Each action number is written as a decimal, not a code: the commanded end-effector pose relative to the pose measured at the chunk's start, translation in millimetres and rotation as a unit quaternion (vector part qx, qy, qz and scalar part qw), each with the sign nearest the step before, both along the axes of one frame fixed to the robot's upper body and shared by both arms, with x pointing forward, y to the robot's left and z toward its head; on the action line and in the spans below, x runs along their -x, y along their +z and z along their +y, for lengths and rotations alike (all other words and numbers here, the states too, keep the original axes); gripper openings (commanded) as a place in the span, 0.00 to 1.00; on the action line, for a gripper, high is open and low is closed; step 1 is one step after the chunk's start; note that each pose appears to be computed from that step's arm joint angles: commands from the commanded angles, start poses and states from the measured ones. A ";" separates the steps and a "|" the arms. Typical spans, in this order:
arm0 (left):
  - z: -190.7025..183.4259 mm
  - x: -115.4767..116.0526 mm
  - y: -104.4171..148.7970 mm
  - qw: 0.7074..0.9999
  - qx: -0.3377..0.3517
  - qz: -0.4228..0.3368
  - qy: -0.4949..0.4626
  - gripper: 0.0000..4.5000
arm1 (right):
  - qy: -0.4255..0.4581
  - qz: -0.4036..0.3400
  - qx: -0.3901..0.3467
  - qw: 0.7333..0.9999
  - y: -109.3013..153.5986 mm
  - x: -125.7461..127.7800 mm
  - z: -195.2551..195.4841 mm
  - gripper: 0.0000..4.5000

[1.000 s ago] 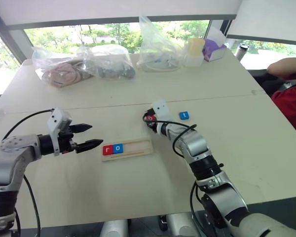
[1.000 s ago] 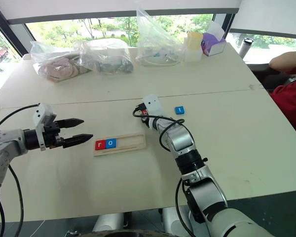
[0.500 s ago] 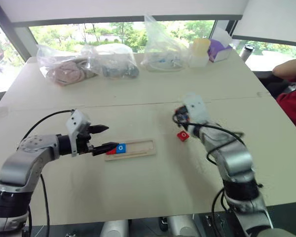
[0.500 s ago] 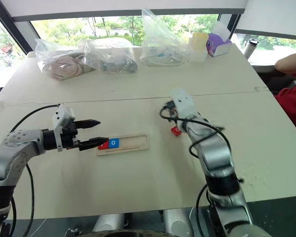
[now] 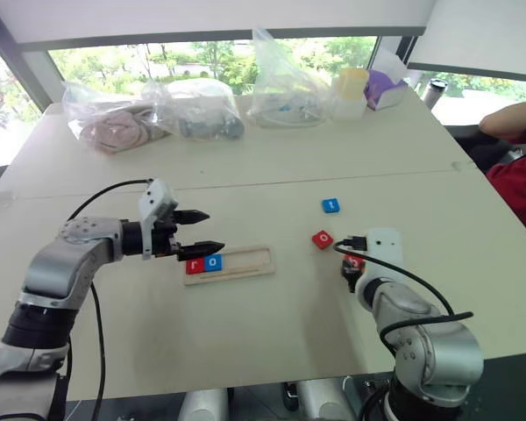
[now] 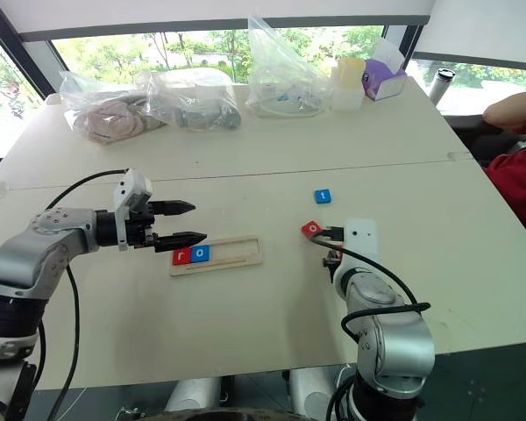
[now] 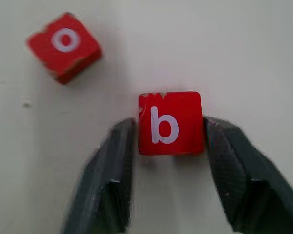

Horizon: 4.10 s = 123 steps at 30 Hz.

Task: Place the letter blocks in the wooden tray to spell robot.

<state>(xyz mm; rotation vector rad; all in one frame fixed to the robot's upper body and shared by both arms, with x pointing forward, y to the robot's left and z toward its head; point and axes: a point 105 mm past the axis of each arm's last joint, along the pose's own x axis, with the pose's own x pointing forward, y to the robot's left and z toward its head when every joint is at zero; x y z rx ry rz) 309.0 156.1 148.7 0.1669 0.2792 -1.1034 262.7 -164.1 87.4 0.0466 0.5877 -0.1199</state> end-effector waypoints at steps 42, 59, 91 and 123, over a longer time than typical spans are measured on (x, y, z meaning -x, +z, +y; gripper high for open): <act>28.0 76.1 11.0 0.996 -0.055 0.067 0.006 1.00 | 0.632 -0.069 0.111 0.764 5.0 -29.4 -55.7 0.26; 44.1 74.5 10.1 0.995 -0.056 0.050 0.066 1.00 | 0.642 -0.130 0.061 0.753 63.5 -47.2 9.6 0.26; 50.0 91.6 5.5 0.992 -0.076 0.060 0.084 1.00 | 0.776 -0.108 0.080 0.616 24.3 -42.2 188.8 0.26; 39.9 85.8 -2.4 0.993 -0.061 0.055 0.087 1.00 | 0.774 -0.088 0.091 0.620 21.5 -63.0 179.8 0.26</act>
